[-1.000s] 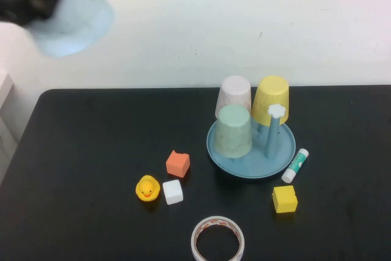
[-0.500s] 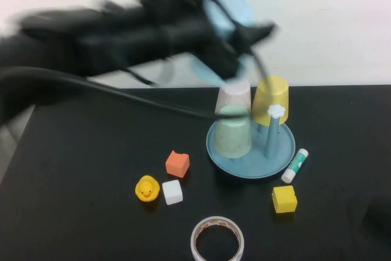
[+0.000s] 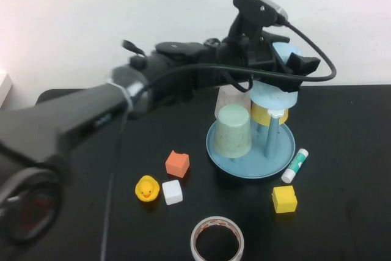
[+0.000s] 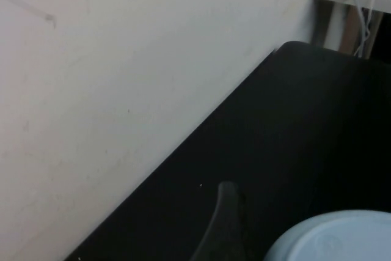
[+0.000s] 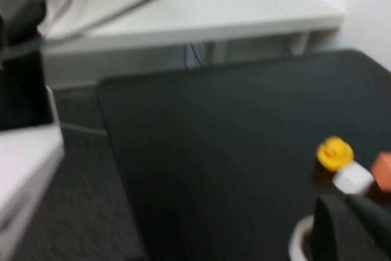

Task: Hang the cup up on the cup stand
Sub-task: Place the cup on the cup holder

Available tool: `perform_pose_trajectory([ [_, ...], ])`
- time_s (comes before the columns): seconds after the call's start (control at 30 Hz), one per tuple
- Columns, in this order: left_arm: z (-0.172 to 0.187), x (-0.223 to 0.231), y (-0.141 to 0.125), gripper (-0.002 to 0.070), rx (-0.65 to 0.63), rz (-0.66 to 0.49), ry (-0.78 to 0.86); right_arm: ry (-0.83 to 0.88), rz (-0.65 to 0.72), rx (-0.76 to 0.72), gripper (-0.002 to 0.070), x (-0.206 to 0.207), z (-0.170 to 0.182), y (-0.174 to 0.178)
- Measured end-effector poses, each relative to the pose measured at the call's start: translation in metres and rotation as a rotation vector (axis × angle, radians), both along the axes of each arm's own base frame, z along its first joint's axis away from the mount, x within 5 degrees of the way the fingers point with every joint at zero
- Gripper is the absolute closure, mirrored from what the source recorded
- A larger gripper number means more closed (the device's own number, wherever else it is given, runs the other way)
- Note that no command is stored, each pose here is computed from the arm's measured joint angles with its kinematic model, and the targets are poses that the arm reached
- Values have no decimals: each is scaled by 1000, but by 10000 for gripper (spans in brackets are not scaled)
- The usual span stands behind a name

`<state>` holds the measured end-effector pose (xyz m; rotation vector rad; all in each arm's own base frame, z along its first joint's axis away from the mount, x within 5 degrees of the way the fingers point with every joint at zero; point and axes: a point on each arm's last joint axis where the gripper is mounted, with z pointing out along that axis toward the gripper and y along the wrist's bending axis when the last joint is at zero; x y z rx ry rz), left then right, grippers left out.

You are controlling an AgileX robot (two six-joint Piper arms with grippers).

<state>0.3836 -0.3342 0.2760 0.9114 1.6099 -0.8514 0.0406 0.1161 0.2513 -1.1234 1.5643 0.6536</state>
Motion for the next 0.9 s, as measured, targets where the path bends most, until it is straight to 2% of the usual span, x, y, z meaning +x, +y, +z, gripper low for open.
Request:
perform_pose_trajectory([
  [0.2, -40, 23, -16, 136, -7, 15, 80, -22, -91, -92, 678, 7, -23, -10],
  [0.37, -65, 29, -21, 136, 13, 19, 118, -27, -107, -132, 678, 9, -35, -14],
  [0.8, -84, 31, -24, 133, 36, 5, 126, -1, -104, -159, 678, 7, -48, -18],
  [0.9, -84, 31, -24, 46, 38, 3, 122, 11, -103, -151, 678, 7, -48, -18],
])
